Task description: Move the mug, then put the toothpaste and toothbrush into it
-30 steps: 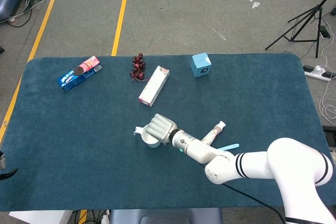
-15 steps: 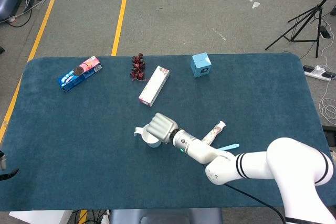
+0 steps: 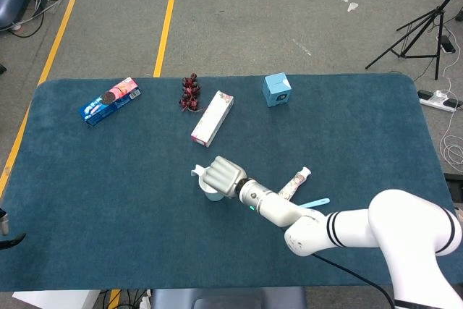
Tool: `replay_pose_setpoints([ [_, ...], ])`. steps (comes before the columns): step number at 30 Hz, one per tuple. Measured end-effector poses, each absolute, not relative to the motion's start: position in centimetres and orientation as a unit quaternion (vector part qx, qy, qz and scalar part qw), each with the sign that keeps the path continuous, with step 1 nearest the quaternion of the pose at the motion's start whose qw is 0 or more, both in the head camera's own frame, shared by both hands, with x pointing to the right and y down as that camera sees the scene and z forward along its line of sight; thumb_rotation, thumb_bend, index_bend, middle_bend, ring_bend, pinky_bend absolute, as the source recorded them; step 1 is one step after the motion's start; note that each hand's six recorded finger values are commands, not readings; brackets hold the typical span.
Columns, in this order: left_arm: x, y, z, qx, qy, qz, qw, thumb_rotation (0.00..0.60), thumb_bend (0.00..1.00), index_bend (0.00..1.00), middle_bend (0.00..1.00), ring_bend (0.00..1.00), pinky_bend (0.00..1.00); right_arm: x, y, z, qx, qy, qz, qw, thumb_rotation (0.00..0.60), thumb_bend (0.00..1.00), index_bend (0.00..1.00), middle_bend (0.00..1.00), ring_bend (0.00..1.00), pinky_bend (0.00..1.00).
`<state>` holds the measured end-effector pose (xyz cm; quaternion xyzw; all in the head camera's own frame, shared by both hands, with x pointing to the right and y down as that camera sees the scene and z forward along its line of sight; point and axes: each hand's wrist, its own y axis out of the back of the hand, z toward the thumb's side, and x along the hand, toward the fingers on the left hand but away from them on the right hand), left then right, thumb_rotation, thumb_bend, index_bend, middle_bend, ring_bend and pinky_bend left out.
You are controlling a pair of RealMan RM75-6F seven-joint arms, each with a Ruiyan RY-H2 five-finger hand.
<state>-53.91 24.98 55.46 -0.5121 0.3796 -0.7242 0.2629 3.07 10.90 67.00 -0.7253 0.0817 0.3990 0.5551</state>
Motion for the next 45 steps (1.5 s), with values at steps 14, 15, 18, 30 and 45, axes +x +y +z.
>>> replay_pose_setpoints([
  [14,-53.7,25.1,55.6,-0.513,0.373,-0.726,0.266,0.6,0.0,0.78,0.48,0.42,0.56,3.9,10.7,66.8,-0.719,0.083,0.406,0.558,0.6,0.34,0.63,1.0,0.92,0.99],
  [15,-53.7,25.1,55.6,-0.513,0.373,-0.726,0.266,0.6,0.0,0.78,0.48,0.43,0.56,3.9,10.7,66.8,-0.719,0.083,0.406,0.558,0.6,0.35,0.63,1.0,0.92,0.99],
  [18,-53.8,25.1,55.6,-0.513,0.373,-0.726,0.266,0.6,0.0,0.78,0.48,0.43,0.56,3.9,10.7,66.8,-0.718,0.083,0.406,0.559,0.6,0.35,0.63,1.0,0.92,0.99],
  [30,-53.7,25.1,55.6,-0.514,0.372,-0.725,0.268,0.6,0.0,0.78,0.48,0.42,0.56,4.1,10.6,66.5,-0.71,0.082,0.411,0.566,0.6,0.38,0.63,1.0,0.92,0.99],
  [45,-53.5,25.0,55.4,-0.515,0.373,-0.723,0.272,0.6,0.0,0.78,0.48,0.43,0.56,4.3,10.2,66.2,-0.7,0.073,0.413,0.578,0.6,0.42,0.67,1.0,0.92,0.99],
])
